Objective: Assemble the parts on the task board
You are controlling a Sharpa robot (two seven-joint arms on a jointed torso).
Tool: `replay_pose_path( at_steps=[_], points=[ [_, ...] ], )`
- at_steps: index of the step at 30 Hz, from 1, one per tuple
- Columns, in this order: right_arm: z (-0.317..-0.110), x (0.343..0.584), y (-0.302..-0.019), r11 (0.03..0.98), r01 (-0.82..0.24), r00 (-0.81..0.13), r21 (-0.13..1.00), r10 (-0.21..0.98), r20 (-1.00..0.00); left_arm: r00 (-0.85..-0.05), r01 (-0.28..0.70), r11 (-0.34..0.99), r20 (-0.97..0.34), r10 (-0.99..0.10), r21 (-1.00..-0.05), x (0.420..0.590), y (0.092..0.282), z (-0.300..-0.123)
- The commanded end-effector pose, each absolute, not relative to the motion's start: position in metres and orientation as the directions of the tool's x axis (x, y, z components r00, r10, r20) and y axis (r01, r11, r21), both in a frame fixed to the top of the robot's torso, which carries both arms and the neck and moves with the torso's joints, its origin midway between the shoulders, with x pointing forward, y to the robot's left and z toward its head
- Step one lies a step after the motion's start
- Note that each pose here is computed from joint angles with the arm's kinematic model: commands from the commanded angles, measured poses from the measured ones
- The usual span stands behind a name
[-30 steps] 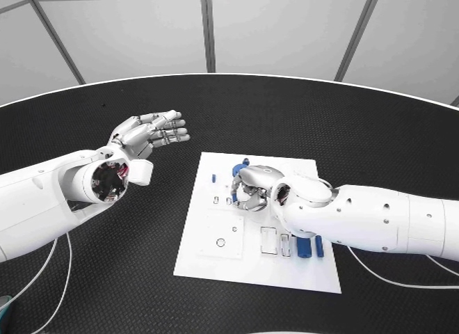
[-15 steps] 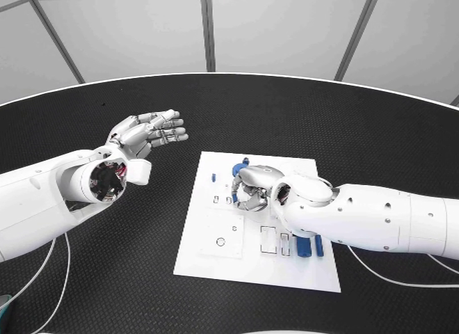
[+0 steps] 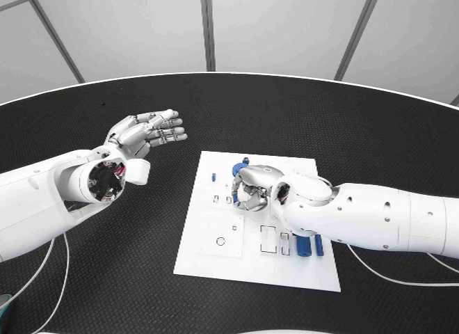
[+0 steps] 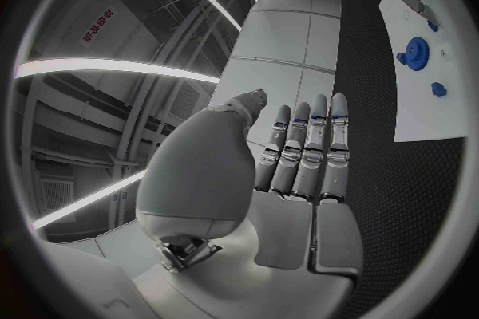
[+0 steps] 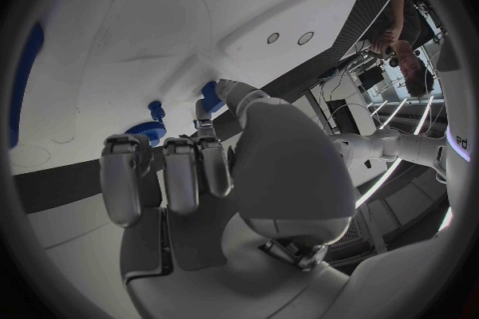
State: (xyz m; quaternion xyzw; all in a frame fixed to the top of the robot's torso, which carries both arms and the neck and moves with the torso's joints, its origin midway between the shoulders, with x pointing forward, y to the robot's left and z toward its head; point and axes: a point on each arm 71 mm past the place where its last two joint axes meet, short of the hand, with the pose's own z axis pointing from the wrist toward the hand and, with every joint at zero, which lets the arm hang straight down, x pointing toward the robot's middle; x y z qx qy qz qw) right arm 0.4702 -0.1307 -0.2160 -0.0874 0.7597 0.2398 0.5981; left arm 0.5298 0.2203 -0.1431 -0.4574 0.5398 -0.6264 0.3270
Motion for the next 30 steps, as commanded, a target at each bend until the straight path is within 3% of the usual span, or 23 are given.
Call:
replay_pose_path(
  at_steps=[1,30],
  points=[
    [-0.2159,0.4703,-0.1311,0.87,-0.418,-0.268,0.26,0.155,-0.951,-0.367,-0.084,-0.203,0.22,-0.904,-0.976,0.5299,0.2204,-0.1431],
    [-0.2166,0.4712,-0.1309,0.871,-0.419,-0.271,0.257,0.15,-0.951,-0.366,-0.085,-0.202,0.219,-0.905,-0.976,0.5299,0.221,-0.1432]
  ],
)
